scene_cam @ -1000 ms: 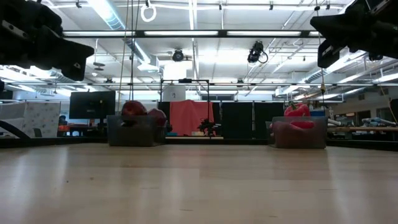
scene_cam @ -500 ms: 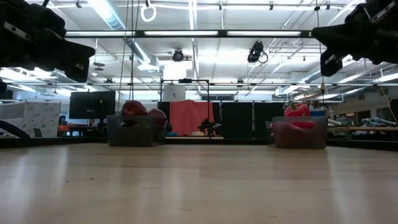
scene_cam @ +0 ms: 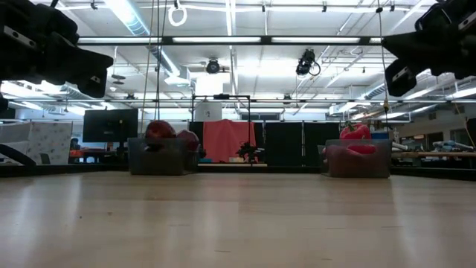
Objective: Sort produce into baskets
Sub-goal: Return to Home Position
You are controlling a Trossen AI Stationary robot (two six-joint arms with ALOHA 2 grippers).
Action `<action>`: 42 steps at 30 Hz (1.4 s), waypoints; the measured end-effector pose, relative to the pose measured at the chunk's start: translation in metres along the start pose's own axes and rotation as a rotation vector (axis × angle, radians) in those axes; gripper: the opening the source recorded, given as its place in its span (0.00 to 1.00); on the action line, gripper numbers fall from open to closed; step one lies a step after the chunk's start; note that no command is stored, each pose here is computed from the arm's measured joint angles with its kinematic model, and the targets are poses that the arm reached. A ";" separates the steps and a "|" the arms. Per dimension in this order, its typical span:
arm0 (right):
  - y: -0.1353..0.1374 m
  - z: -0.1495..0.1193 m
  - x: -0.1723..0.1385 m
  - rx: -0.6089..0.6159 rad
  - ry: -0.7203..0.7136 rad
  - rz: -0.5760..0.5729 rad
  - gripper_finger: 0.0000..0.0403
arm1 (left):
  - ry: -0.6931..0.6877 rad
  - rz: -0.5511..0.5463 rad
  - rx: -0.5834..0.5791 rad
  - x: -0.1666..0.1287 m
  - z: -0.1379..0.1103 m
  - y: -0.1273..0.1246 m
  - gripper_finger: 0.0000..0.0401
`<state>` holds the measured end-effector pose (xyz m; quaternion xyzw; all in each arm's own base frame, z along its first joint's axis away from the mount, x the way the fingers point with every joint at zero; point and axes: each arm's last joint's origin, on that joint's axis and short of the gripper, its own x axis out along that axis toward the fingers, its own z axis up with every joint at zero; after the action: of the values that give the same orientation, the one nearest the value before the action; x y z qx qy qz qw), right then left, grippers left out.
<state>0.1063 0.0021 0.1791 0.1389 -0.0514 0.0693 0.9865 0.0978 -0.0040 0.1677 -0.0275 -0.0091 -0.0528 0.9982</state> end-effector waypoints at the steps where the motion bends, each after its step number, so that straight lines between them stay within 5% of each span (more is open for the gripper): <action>1: 0.000 -0.002 0.000 -0.003 0.014 -0.005 0.00 | 0.000 0.000 -0.002 0.000 0.000 0.000 0.01; 42: 0.001 -0.005 0.000 0.008 0.034 -0.039 0.07 | -0.006 0.004 -0.004 0.000 0.000 0.000 0.04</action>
<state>0.1069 0.0042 0.1748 0.1424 -0.0316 0.0525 0.9879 0.0979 -0.0039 0.1680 -0.0297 -0.0117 -0.0509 0.9982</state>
